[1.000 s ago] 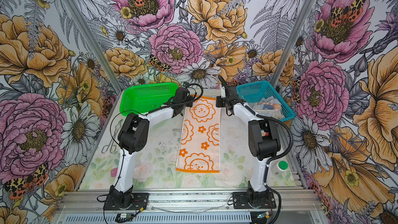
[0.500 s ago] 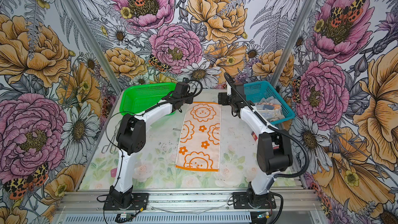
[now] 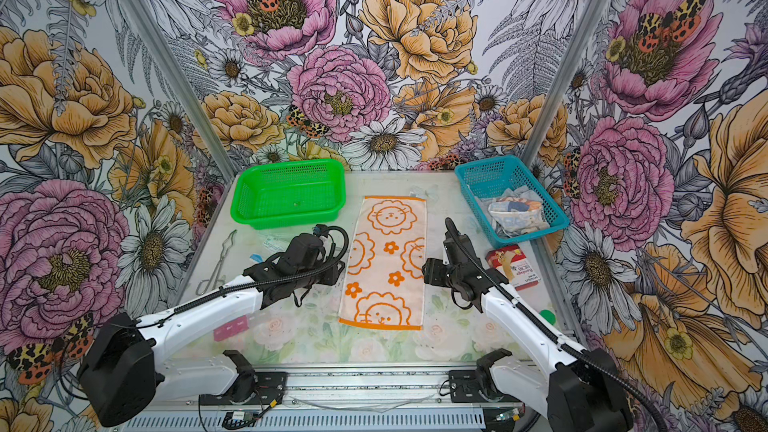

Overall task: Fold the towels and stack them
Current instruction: 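Move both grippers to the towel's near edge to grasp it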

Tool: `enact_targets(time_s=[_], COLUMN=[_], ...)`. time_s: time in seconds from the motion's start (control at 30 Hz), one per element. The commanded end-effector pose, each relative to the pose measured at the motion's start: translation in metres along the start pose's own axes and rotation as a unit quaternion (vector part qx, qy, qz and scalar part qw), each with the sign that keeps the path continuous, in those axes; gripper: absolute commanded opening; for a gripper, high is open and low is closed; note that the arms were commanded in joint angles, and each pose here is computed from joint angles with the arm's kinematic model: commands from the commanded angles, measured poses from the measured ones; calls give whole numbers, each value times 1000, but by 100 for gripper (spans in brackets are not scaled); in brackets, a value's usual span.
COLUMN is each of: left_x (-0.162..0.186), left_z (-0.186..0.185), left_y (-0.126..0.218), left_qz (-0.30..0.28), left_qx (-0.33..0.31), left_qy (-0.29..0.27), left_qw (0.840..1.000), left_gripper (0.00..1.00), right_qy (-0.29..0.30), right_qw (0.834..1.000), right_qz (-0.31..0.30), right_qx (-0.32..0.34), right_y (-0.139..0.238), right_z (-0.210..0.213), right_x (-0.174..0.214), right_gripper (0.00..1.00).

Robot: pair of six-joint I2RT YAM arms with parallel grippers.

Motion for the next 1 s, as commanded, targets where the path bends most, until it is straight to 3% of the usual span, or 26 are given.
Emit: enact_targets(time_s=[0.0, 0.23, 0.47, 0.97], left_x=[25, 70, 89, 99], left_z=[3, 18, 22, 14], left_y=[4, 14, 9, -4], left_qz=[50, 114, 136, 142], left_qx=[19, 8, 27, 53], left_qy=[37, 66, 76, 89], left_qw=[998, 991, 987, 985], left_gripper=[34, 34, 33, 34], right_qy=[-45, -40, -47, -43], right_qw=[999, 998, 996, 995], right_qz=[3, 44, 76, 91], right_qx=[2, 14, 14, 24], right_y=[12, 16, 10, -2], right_z=[4, 22, 24, 26], right_x=[13, 56, 104, 122], right_gripper=[64, 63, 61, 58])
Point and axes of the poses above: each gripper's point midway between its finger pads, its own y axis back along the fingers, its own z axis along the line the jaws close on, x = y × z, the point moved 9 cm from there along y, back along the fingers, and after that the axes turned 11 degrees about y, right-handed, at the moved point
